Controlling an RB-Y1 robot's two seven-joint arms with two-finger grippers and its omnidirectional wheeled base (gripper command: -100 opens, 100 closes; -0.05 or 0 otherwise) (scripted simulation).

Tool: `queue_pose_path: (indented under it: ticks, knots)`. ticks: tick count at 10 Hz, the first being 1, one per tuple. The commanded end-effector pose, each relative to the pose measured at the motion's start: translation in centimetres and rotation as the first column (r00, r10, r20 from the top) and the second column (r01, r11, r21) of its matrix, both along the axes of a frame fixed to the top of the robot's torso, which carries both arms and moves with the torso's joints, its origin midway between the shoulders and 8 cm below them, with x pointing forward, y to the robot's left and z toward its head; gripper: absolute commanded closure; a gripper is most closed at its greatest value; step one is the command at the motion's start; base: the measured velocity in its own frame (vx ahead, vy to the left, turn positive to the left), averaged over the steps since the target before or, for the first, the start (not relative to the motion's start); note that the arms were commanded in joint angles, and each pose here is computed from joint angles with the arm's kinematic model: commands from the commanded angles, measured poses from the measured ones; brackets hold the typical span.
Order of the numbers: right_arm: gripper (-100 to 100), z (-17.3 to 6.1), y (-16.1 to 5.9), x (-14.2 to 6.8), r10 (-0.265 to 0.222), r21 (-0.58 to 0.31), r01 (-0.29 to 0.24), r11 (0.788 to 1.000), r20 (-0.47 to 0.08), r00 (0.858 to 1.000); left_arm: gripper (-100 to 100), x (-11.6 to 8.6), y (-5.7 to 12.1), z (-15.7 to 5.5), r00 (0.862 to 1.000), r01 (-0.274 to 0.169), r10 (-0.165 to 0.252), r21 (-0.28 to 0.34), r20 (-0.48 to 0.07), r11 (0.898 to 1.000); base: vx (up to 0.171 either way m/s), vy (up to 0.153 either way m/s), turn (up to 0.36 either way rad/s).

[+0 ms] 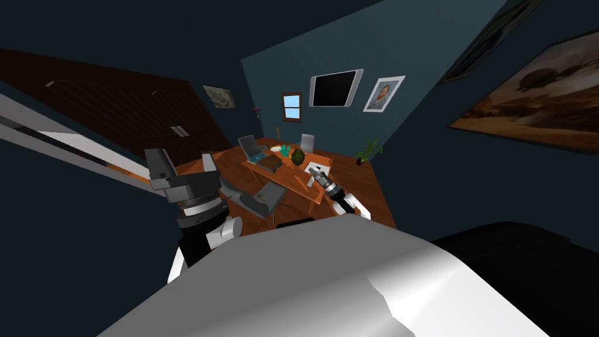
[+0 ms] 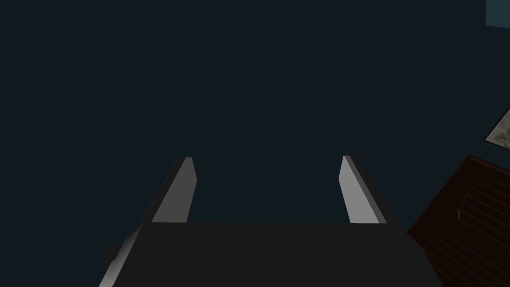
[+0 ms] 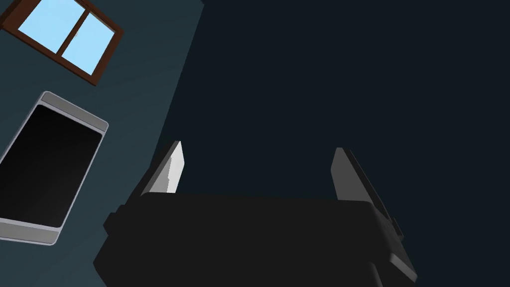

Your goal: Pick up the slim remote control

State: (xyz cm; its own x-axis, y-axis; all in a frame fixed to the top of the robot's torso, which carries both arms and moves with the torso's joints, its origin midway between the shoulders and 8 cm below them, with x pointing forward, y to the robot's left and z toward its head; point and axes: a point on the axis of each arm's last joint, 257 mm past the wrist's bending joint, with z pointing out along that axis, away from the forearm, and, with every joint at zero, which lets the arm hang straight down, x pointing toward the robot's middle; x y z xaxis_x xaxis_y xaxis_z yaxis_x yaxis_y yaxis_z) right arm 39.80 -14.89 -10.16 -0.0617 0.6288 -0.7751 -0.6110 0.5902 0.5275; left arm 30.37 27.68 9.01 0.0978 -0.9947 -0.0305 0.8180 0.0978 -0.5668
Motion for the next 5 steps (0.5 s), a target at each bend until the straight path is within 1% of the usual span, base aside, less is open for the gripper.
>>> queue_pose_path:
  ticks: [1, 2, 3, 4, 5]
  knots:
    - [-100, -1.4, 0.3, 0.3, 0.009, -0.074, -0.009, 0.997, -0.002, 1.0, 0, 0.0, 0.0, 0.0, 1.0, 0.0, 0.0, 0.0, 0.0, 1.0, -0.004, 0.011, 0.138]
    - [-100, -3.4, 0.7, 0.2, 0.031, -0.152, -0.033, 0.988, -0.014, 0.999, 0, 0.0, 0.0, 0.0, 1.0, 0.0, 0.0, 0.0, 0.0, 1.0, -0.003, 0.016, 0.316]
    - [-100, -4.2, 0.8, 0.3, 0.027, -0.184, -0.03, 0.982, -0.017, 0.999, 0, 0.0, 0.0, 0.0, 1.0, 0.0, 0.0, 0.0, 0.0, 1.0, -0.001, 0.009, 0.205]
    - [-100, -6.5, 0.9, 0.2, 0.048, -0.265, -0.055, 0.963, -0.035, 0.998, 0, 0.0, 0.0, 0.0, 1.0, 0.0, 0.0, 0.0, 0.0, 1.0, -0.001, 0.014, 0.315]
    - [-100, -7.2, 0.9, 0.1, 0.046, -0.295, -0.055, 0.954, -0.035, 0.998, 0, 0.0, 0.0, 0.0, 1.0, 0.0, 0.0, 0.0, 0.0, 1.0, 0.002, 0.006, 0.131]
